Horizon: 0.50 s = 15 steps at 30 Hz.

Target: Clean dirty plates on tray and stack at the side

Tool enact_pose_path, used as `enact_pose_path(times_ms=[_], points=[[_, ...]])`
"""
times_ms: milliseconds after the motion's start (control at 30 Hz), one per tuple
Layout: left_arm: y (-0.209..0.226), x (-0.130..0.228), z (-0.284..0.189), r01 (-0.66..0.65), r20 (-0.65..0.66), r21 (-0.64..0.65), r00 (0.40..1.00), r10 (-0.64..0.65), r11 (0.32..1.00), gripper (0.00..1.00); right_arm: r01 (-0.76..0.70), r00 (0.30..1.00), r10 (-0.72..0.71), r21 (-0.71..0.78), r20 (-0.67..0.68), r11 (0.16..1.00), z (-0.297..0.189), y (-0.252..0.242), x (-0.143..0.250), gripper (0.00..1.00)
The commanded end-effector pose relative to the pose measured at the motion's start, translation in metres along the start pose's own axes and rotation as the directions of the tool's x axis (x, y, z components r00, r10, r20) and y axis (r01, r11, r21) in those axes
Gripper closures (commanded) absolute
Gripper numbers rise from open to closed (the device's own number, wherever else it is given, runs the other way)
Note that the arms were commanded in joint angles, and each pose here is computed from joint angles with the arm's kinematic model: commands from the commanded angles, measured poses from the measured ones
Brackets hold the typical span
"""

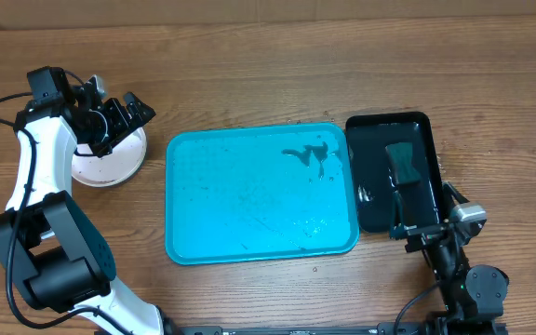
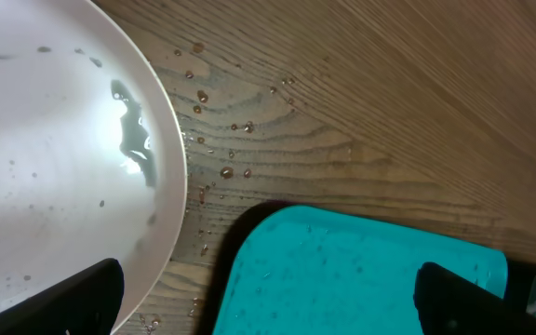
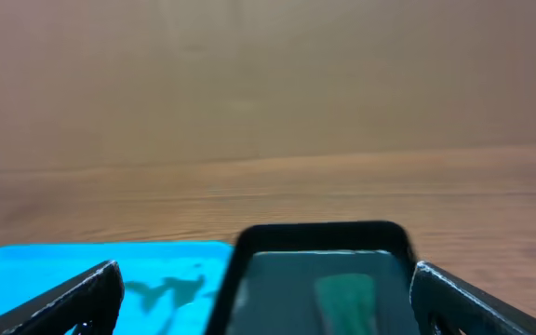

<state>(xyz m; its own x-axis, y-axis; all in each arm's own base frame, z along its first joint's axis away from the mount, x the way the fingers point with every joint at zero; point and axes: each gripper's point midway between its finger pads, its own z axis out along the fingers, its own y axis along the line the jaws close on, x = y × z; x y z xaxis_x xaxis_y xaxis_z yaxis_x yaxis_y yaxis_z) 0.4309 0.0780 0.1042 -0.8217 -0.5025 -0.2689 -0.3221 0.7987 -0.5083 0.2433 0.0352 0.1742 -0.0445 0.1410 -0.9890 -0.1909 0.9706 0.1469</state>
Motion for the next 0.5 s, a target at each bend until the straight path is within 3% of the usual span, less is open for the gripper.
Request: enact_pose_path(times_ms=[0, 100, 467], points=[[-0.005, -0.004, -0.001, -0.034, 0.006, 0.017, 0.999, 0.034, 0.999, 0.00, 0.002, 1.000, -0.005, 0.176, 0.018, 0.984, -0.003, -0.030, 0.000, 0.00], [-0.005, -0.004, -0.001, -0.034, 0.006, 0.017, 0.999, 0.034, 0.999, 0.00, 0.000, 0.999, -0.009, 0.239, 0.034, 0.971, -0.005, -0.041, -0.003, 0.00], [-0.005, -0.004, -0.001, -0.033, 0.006, 0.017, 0.999, 0.033, 0.999, 0.00, 0.139, 0.990, -0.143, 0.236, 0.000, 0.962, -0.005, -0.040, -0.003, 0.00]])
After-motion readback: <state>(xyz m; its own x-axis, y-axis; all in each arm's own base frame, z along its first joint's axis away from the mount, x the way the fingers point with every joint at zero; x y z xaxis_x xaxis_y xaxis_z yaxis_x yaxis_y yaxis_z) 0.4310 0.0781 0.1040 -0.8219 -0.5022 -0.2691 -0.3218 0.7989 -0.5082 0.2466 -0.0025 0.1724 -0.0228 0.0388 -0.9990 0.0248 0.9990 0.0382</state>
